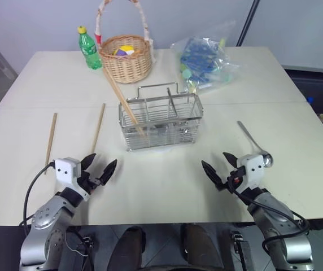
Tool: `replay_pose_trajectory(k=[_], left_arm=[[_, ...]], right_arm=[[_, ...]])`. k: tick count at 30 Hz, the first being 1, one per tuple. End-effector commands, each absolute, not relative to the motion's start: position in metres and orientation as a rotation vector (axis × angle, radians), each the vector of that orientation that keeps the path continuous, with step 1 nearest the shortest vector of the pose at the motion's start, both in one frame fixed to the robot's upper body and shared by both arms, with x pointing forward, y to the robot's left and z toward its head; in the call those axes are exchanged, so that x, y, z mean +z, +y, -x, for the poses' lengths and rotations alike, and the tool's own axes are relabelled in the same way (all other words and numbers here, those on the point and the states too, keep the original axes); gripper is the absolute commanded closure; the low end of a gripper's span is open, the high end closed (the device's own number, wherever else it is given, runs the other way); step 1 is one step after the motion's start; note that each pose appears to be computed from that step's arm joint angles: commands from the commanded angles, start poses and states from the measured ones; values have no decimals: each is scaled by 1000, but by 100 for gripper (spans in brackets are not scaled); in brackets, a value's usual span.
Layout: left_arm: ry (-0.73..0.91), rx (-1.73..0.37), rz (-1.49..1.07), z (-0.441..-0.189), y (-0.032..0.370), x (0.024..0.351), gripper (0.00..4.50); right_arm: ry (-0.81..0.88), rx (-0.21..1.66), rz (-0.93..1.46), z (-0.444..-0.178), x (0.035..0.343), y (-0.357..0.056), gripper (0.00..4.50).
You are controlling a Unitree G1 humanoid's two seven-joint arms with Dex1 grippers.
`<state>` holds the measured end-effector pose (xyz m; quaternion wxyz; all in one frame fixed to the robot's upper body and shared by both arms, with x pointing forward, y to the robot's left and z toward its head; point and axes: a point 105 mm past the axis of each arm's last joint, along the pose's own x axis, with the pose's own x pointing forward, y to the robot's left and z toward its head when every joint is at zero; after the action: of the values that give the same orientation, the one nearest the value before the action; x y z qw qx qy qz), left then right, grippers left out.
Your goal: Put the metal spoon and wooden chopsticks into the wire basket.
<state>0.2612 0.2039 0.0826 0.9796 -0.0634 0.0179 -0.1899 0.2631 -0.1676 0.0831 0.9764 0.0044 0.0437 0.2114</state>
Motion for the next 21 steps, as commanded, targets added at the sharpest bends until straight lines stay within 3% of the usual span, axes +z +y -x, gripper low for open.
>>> replay_pose_trajectory(k=[1, 21], left_arm=[[-1, -388, 101, -262, 203, 92, 4], [-17, -400, 126, -264, 195, 102, 4]], right_arm=[[36, 437, -4, -265, 94, -164, 0], [40, 438, -6, -265, 93, -163, 0]])
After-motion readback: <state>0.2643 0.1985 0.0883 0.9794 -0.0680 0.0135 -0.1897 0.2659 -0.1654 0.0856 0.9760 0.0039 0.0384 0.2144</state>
